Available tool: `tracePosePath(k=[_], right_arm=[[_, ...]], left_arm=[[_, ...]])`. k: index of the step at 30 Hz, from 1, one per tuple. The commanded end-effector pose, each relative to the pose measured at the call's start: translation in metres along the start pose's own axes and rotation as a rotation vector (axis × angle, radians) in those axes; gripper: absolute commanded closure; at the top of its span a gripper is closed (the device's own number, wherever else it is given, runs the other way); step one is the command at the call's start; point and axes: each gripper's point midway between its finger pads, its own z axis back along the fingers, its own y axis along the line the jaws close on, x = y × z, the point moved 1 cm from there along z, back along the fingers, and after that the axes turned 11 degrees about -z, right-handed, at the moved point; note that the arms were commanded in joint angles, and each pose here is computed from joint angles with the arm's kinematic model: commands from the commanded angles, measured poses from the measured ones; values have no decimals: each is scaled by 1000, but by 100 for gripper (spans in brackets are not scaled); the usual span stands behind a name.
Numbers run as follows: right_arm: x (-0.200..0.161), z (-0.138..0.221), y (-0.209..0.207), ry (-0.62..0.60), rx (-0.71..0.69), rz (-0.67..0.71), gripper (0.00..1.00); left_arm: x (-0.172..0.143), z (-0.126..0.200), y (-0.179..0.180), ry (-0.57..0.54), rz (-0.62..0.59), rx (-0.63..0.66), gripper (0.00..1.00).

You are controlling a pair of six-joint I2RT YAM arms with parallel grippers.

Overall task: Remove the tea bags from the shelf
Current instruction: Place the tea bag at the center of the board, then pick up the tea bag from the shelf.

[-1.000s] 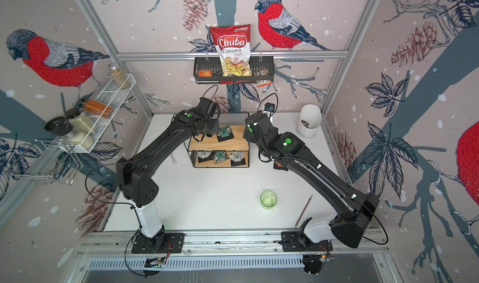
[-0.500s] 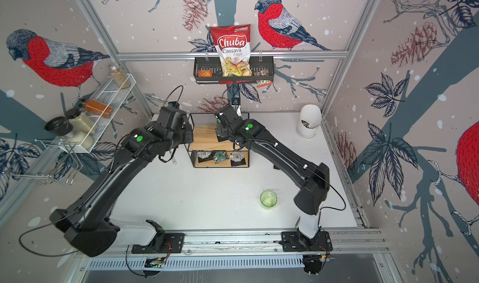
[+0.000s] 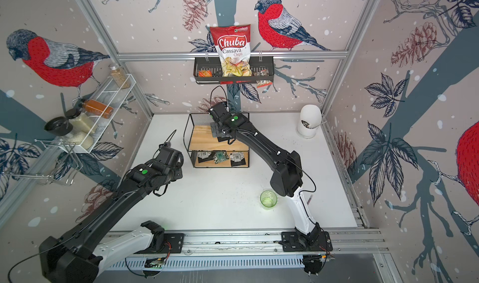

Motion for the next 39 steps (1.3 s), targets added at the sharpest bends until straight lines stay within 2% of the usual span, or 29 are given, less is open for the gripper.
tracePosePath(k=[1,9,17,22,25,30,33,39], right_arm=[[-5,-5,4,44,43,22,0],[-16,-20,7,83,31,34,0],[-27,-35,5,99,-13,54,0],[-41,-43,4,124,-55,79,1],[-50,-47,5,148,-59,78,6],[-53,-48,5,154,-66,64,12],[-51,-45,3,144,-78,60,18],[-53,-43,0,136,-115,69,31]], left_arm=[[1,-22,-4,-27,79,-17,100],[-4,-55,-12,28,117,0,100],[-32,-86,-10,107,110,59,100],[-45,-97,-11,134,108,62,89],[-51,-101,-9,146,92,77,81],[-53,-103,-8,151,86,87,56],[-46,-98,-7,129,90,89,55],[-11,-65,-8,16,131,39,56]])
